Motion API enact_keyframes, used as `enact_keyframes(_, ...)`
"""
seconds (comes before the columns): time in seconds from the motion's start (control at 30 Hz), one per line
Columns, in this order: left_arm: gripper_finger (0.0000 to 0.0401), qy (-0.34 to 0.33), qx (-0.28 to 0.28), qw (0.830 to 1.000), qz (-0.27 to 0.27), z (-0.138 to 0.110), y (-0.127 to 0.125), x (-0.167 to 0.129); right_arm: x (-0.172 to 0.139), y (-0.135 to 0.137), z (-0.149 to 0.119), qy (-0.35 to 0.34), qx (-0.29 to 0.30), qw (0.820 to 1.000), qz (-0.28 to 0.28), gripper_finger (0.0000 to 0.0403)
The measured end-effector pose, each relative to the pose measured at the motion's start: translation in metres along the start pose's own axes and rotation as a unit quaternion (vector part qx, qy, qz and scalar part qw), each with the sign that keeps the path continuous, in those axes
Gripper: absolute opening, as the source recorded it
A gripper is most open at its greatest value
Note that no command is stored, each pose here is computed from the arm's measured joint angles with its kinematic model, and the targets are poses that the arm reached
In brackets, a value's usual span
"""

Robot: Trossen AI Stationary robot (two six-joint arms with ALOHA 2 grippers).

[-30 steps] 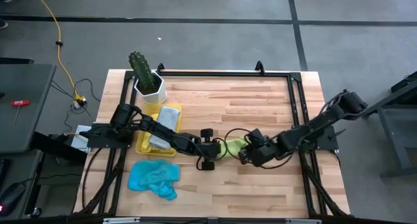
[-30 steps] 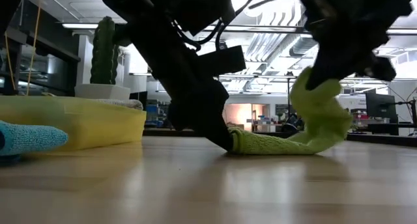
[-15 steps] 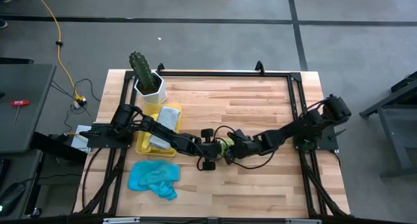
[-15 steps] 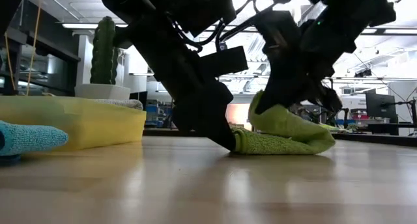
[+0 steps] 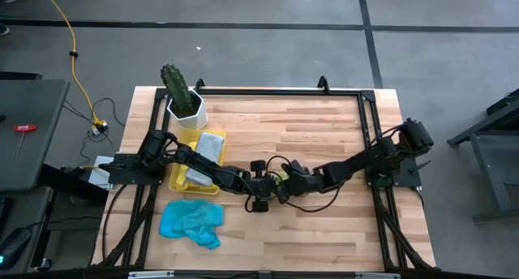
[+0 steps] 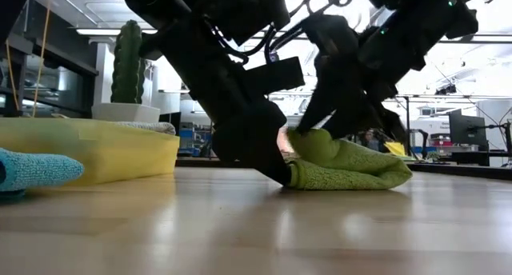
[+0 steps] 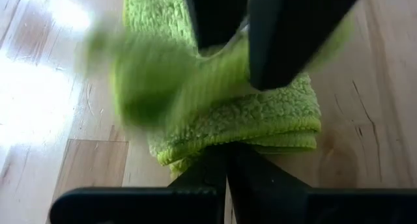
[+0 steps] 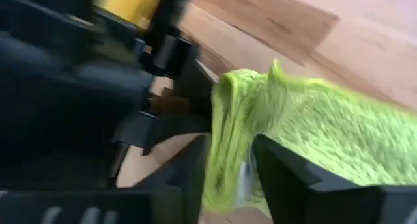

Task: Fold microfiber towels
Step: Fold the green microfiber towel

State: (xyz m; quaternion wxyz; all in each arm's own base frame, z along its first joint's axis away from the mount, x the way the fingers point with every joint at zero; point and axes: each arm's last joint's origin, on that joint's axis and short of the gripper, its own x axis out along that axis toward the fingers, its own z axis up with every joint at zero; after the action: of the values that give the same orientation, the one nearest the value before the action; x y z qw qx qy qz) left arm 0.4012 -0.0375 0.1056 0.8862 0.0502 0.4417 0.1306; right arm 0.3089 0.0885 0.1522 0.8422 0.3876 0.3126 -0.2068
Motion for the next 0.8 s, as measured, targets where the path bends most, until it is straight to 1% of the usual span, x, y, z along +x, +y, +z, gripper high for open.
enact_keyframes(0.07,0.0000,0.001,0.000,1.000,0.000,0.000,0.000,-0.001,-0.003,0.002,0.002,-0.006,-0.023,1.000,0.009,0.0148)
enact_keyframes(0.17,0.0000,0.010,0.004,1.000,0.001,0.001,0.003,-0.007,-0.008,0.003,0.005,-0.010,-0.053,0.999,0.008,0.0184)
enact_keyframes(0.27,0.0000,0.021,0.012,1.000,0.002,0.003,0.006,-0.020,-0.018,0.000,0.007,-0.005,-0.081,0.997,-0.013,0.0205)
enact_keyframes(0.33,0.0000,0.027,0.012,1.000,0.005,0.006,0.008,-0.030,-0.025,-0.004,0.008,-0.004,-0.094,0.995,-0.041,0.0211)
enact_keyframes(0.4,0.0000,0.035,0.012,0.999,0.013,0.006,0.009,-0.039,-0.032,-0.008,0.007,-0.004,-0.113,0.991,-0.070,0.0212)
enact_keyframes(0.5,0.0000,0.032,0.018,0.999,0.011,0.008,0.006,-0.052,-0.037,-0.010,0.006,-0.013,-0.152,0.984,-0.090,0.0208)
enact_keyframes(0.67,0.0000,-0.008,0.028,1.000,-0.003,0.018,-0.003,-0.074,-0.037,-0.006,-0.005,-0.035,-0.203,0.973,-0.101,0.0189)
enact_keyframes(0.8,0.0000,-0.038,0.029,0.999,0.015,0.024,-0.003,-0.081,-0.030,-0.015,-0.018,-0.066,-0.213,0.969,-0.108,0.0169)
